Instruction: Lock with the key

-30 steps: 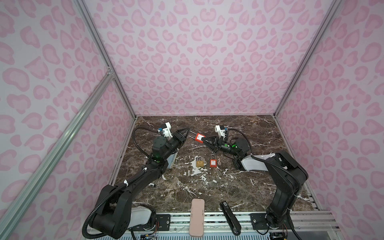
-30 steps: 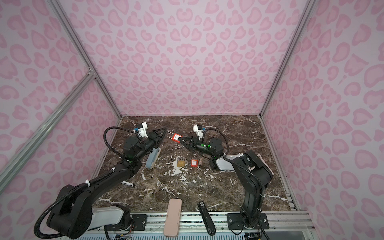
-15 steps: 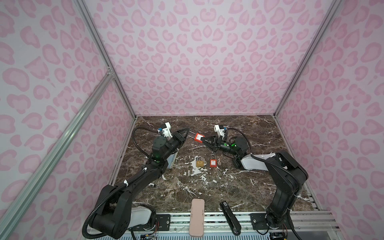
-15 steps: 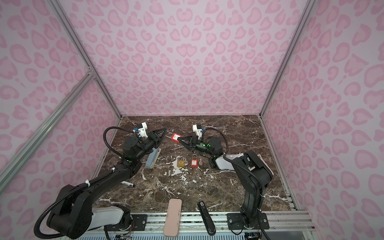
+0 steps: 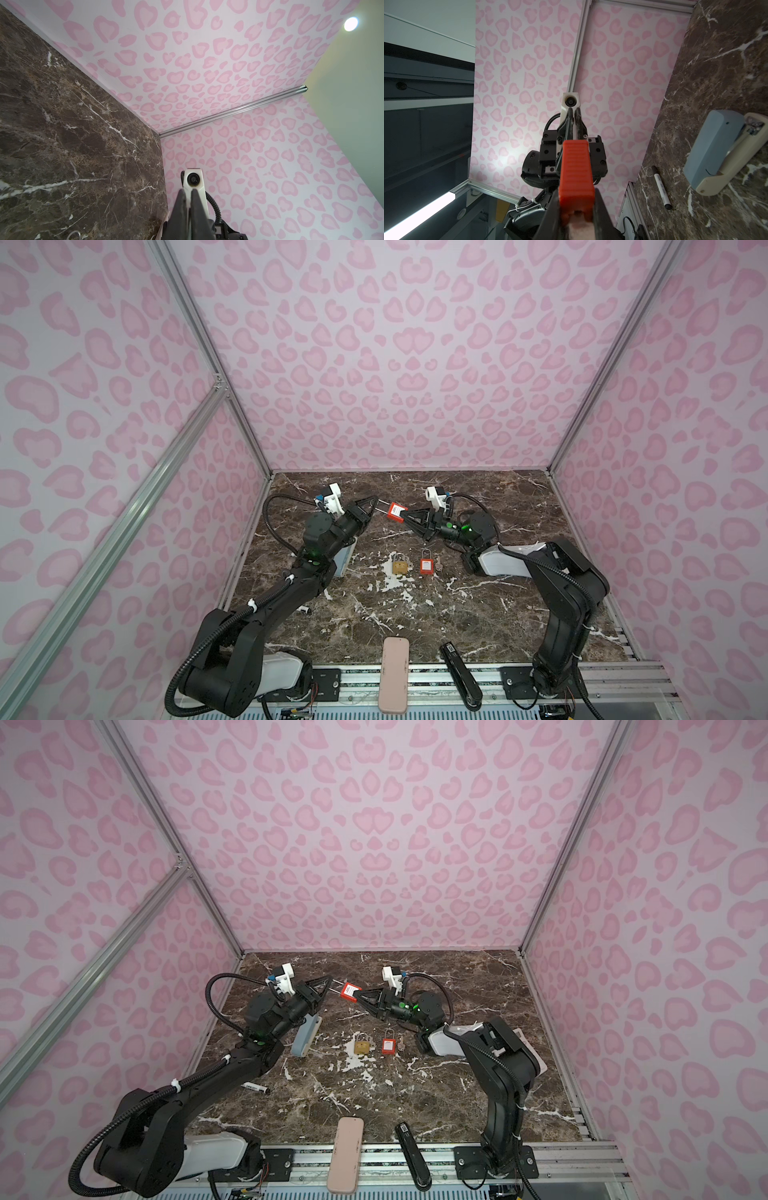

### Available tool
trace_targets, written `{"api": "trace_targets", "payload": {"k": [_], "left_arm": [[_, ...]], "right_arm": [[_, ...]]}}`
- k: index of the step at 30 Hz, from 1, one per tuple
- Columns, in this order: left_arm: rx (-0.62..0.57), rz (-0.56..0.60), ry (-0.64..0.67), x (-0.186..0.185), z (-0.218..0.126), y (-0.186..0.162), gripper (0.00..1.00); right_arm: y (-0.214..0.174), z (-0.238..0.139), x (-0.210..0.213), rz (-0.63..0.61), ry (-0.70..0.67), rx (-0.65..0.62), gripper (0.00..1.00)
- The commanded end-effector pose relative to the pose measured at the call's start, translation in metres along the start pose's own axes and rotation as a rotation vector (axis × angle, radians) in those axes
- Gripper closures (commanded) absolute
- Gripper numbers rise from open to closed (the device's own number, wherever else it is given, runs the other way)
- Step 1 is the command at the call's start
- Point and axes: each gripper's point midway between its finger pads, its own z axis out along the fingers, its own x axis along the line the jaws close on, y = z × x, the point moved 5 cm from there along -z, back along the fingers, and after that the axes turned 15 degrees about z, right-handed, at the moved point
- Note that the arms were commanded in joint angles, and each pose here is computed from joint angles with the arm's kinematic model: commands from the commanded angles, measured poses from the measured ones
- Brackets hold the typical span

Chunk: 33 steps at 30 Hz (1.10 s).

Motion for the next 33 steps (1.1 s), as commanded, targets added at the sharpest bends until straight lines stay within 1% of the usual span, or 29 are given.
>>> {"api": "trace_targets", "payload": {"k": [1,10,15,17,21,24,27,30,32,33], "left_arm": [[0.010,0.008,-0.022,-0.003,0.000,-0.001,0.96],[0.035,0.001,-0.025,-0.001,0.001,-0.009,0.96],[0.024,0.009,-0.014,-0.001,-0.002,-0.008,0.95],[0.022,0.010,-0.012,-0.001,-0.002,-0.007,0.87],[0.026,0.006,-0.014,0.000,-0.002,-0.008,0.79],[0.033,-0.001,-0.011,0.002,-0.001,-0.010,0.71],[0.040,-0.005,-0.013,0.004,-0.001,-0.012,0.65],[0.051,-0.004,-0.021,0.004,0.001,-0.015,0.65],[0.057,-0.005,-0.026,0.003,0.001,-0.016,0.59],[0.057,-0.003,-0.029,0.002,0.001,-0.016,0.58]], "right_arm": [[-0.004,0.002,0.011,-0.059,0.055,0.025,0.98],[-0.002,0.012,0.018,-0.066,0.071,0.046,0.99],[0.000,0.011,0.017,-0.064,0.068,0.040,0.99],[0.001,0.009,0.015,-0.062,0.065,0.034,0.99],[0.001,0.007,0.013,-0.060,0.058,0.029,0.99],[0.001,0.006,0.011,-0.057,0.055,0.023,1.00],[0.001,0.006,0.010,-0.055,0.052,0.023,1.00],[0.002,0.006,0.010,-0.055,0.051,0.021,1.00],[0.002,0.006,0.008,-0.052,0.049,0.019,1.00],[0.003,0.006,0.009,-0.052,0.049,0.019,1.00]]}}
